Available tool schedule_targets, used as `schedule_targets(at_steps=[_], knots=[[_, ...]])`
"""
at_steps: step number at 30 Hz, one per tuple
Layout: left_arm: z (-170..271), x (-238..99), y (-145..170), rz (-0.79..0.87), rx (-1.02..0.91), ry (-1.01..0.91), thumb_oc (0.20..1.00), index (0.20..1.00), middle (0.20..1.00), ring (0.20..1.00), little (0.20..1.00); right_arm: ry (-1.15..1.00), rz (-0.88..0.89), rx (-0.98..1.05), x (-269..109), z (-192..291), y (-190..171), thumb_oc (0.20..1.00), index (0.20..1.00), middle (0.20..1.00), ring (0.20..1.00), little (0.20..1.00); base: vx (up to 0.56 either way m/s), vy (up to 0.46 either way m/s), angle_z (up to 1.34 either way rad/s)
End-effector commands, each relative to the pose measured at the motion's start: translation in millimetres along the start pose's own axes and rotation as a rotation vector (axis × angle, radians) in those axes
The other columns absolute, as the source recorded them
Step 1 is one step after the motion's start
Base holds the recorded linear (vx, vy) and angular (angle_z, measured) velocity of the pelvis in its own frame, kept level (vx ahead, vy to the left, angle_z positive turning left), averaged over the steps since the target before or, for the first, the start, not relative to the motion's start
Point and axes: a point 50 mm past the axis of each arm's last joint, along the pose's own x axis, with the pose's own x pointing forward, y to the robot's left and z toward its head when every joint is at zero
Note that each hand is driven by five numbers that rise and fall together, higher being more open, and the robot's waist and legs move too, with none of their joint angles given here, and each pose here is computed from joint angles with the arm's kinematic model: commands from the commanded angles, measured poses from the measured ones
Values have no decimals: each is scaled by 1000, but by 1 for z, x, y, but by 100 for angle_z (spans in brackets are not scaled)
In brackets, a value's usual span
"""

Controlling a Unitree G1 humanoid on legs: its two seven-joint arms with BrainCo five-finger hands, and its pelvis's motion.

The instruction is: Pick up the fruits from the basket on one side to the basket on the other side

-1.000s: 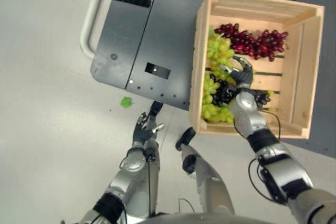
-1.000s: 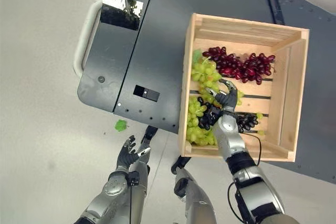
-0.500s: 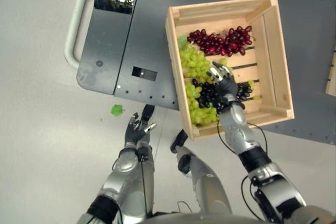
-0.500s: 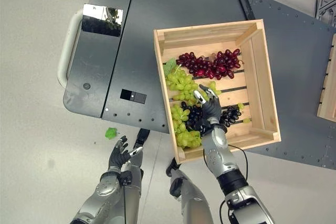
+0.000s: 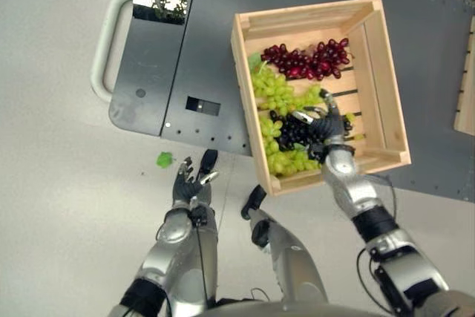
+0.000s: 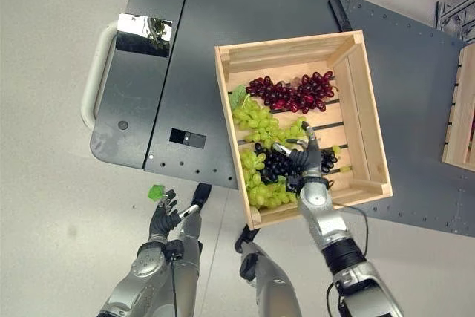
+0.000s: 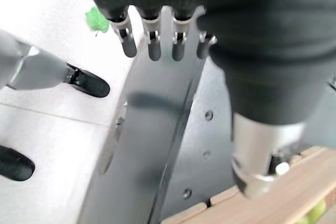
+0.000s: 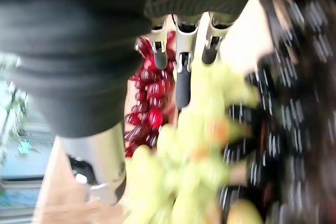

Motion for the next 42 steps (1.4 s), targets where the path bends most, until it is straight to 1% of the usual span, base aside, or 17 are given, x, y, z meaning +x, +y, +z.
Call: schedule_targets(at_steps=[1,4,6,12,16,20,23,26,27,29,32,35,36,37,38,41,42], knots=[[84,16,5,40,-81,-347,1000,1000,1000,1000,1000,-203,-20,-222,23,52,2,1000,1000,1000,1000,1000,0,0,0],[87,17,4,40,-88,-357,1000,1000,1000,1000,1000,-229,-16,-226,32,66,4,1000,1000,1000,1000,1000,8,-8,1],[89,17,7,50,-84,-361,1000,1000,1000,1000,1000,-287,-10,-287,40,86,6,1000,1000,1000,1000,1000,24,-23,5],[89,19,9,63,-75,-357,1000,1000,1000,1000,1000,-314,4,-344,52,106,9,1000,1000,1000,1000,1000,15,-12,6],[90,20,8,63,-79,-359,1000,1000,1000,1000,1000,-315,48,-332,58,118,27,1000,1000,1000,1000,1000,3,-4,6],[91,20,6,57,-84,-357,1000,1000,1000,1000,1000,-278,91,-299,61,121,47,1000,1000,1000,1000,1000,0,0,0],[91,21,0,40,-98,-348,1000,1000,1000,1000,1000,-185,125,-239,63,116,72,1000,1000,1000,1000,1000,0,0,0],[90,21,-3,32,-104,-344,1000,1000,1000,1000,1000,-126,127,-231,64,110,80,1000,1000,1000,1000,1000,0,0,0],[89,20,-6,22,-108,-336,1000,1000,1000,1000,1000,-57,117,-227,64,98,81,1000,1000,1000,1000,1000,0,0,0],[87,20,-16,-8,-112,-324,1000,1000,1000,1000,1000,54,70,-293,69,80,71,1000,1000,1000,1000,1000,0,0,0],[86,19,-23,-36,-110,-318,1000,1000,1000,1000,1000,112,19,-366,73,69,56,1000,1000,1000,1000,1000,14,1,9],[86,19,-34,-79,-104,-321,1000,1000,1000,1000,1000,244,-85,-421,74,39,17,1000,1000,1000,1000,1000,29,-5,18],[86,19,-35,-80,-104,-321,1000,1000,1000,1000,1000,244,-86,-421,74,39,17,1000,1000,1000,1000,1000,23,16,14],[87,19,-40,-100,-102,-321,1000,1000,1000,1000,1000,297,-121,-425,72,25,2,1000,1000,1000,1000,1000,9,11,12],[87,19,-41,-101,-102,-320,1000,1000,1000,1000,1000,298,-122,-425,72,24,2,1000,1000,1000,1000,1000,20,19,16],[85,20,-46,-120,-101,-309,1000,1000,1000,1000,1000,366,-185,-426,65,2,-24,1000,1000,1000,1000,1000,11,10,16],[85,20,-47,-121,-101,-309,1000,1000,1000,1000,1000,366,-186,-426,65,1,-25,1000,1000,1000,1000,1000,9,11,19]])
